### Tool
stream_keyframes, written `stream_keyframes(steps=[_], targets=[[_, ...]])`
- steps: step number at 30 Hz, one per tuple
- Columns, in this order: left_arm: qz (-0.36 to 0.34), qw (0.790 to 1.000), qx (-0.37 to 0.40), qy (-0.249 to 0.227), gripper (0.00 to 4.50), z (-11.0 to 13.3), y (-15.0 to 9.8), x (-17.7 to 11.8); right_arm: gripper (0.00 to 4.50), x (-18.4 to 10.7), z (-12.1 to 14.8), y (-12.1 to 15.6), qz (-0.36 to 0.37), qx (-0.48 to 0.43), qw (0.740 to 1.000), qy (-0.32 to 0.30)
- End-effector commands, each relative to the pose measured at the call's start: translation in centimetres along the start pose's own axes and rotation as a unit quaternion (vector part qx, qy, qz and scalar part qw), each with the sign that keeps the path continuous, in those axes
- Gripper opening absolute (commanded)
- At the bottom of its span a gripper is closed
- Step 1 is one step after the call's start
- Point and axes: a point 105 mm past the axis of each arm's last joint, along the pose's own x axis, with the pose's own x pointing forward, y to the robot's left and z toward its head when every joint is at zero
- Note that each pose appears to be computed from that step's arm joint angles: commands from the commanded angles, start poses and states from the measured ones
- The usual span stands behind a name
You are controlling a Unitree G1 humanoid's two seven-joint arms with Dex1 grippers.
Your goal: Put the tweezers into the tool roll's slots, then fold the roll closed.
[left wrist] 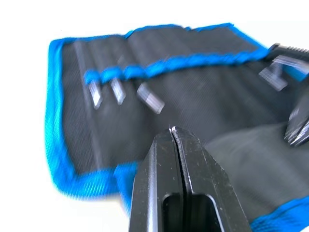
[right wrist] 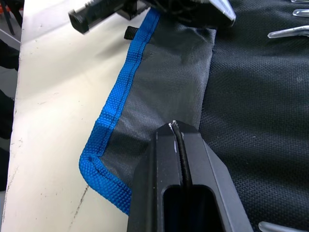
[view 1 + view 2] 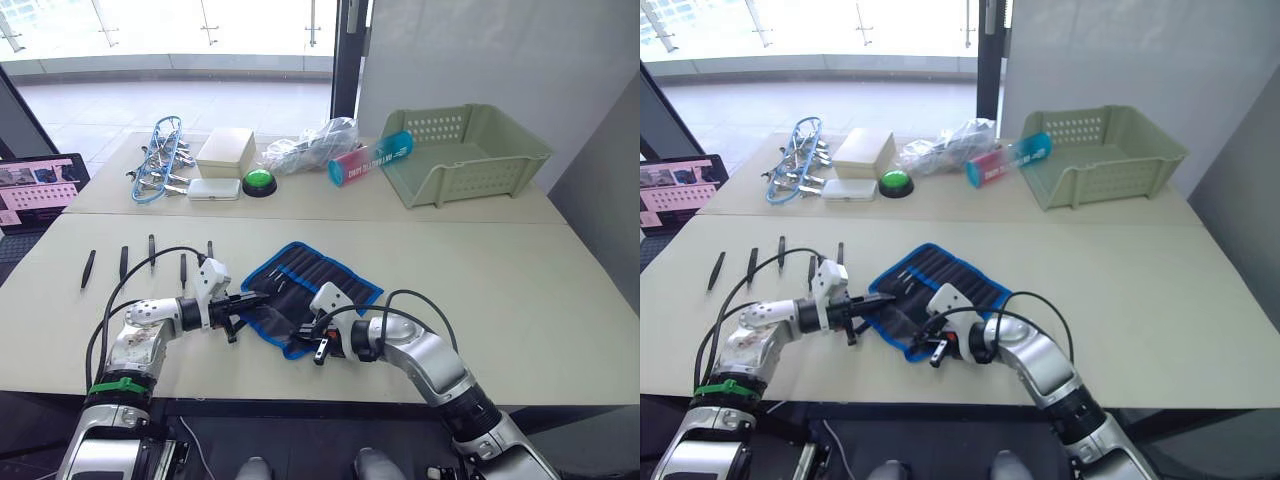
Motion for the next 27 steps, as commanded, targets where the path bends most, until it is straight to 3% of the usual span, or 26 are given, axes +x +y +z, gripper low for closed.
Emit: stream_keyframes(steps=[1,6,10,13,21,27], targets=[[0.012,0.999,0.004,0.052,0.02,-2.6,-0.1,-0.8,0.0,-0.3,-1.5,0.4,0.012,0.018,0.999,0.034],[0.0,0.996,0.04,0.084,0.02,-4.0,-0.7,-0.8,0.0,-0.6,1.3,0.3,0.015,0.027,0.999,-0.01],[-0.004,0.995,0.037,0.088,0.02,-4.7,-1.0,-0.8,0.0,-0.8,7.1,0.2,0.02,0.03,0.995,-0.098],[0.0,0.996,0.033,0.082,0.02,-4.6,-0.9,-0.7,0.0,0.4,8.4,0.6,0.027,0.018,0.994,-0.102],[0.001,0.997,0.035,0.074,0.02,-4.3,-0.7,-0.2,0.0,4.6,7.1,-0.4,0.004,-0.011,0.999,-0.043],[-0.002,0.996,0.04,0.078,0.02,-4.4,-0.8,-0.4,0.0,5.7,5.1,-1.6,-0.02,-0.023,1.0,-0.002]])
